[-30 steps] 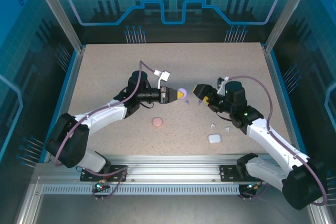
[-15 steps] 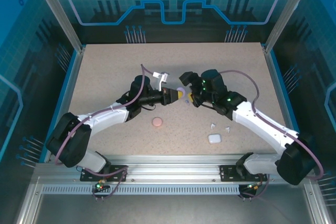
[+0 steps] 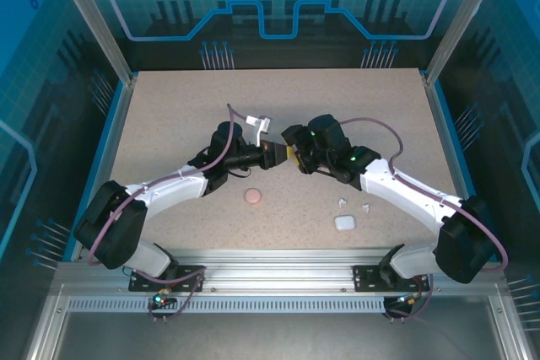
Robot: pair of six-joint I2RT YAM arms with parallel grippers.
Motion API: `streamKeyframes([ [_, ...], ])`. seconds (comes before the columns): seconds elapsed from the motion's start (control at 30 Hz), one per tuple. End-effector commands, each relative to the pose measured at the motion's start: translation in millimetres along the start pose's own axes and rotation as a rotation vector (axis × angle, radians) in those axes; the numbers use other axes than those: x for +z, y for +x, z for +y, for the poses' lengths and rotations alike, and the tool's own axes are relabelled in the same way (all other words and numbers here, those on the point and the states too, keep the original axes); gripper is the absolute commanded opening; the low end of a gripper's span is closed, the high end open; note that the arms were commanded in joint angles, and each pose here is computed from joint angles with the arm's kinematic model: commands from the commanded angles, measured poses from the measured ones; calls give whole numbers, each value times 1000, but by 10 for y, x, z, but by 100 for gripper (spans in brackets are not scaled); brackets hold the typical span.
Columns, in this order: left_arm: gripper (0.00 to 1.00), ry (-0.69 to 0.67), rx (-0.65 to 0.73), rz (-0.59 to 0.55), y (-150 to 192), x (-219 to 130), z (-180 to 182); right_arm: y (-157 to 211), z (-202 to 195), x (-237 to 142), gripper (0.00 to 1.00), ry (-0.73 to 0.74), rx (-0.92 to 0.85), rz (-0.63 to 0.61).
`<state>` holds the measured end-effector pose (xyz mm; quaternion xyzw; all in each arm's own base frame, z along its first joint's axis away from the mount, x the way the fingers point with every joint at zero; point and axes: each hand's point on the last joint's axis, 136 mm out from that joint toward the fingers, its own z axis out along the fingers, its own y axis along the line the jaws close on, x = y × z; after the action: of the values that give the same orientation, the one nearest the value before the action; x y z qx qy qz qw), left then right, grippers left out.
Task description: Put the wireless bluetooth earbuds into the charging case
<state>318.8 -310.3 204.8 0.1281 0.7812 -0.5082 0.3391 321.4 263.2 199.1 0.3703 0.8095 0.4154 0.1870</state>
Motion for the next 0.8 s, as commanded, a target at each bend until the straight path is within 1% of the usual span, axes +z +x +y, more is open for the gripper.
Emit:
streamKeyframes([
  [0.0,1,32,72,-52,-164,-9,-143,10,60,3,60,-20,3,-20],
  [0.13,3,30,66,-46,-138,-8,-131,12,53,13,52,-22,5,-21],
  [0.2,5,29,68,-49,-144,-14,-132,10,59,17,49,-26,6,-21],
  [0.33,14,25,66,-52,-139,-27,-128,-4,70,19,44,-30,5,-28],
  [0.43,22,19,69,-60,-148,-47,-128,-24,50,13,43,-23,7,-36],
  [0.57,28,11,75,-64,-147,-71,-124,-43,12,5,43,-17,14,-42],
  [0.73,43,0,78,-76,-160,-97,-119,-59,-36,-7,43,-5,18,-50],
  [0.77,44,0,81,-76,-162,-96,-121,-60,-33,-11,43,-7,18,-51],
])
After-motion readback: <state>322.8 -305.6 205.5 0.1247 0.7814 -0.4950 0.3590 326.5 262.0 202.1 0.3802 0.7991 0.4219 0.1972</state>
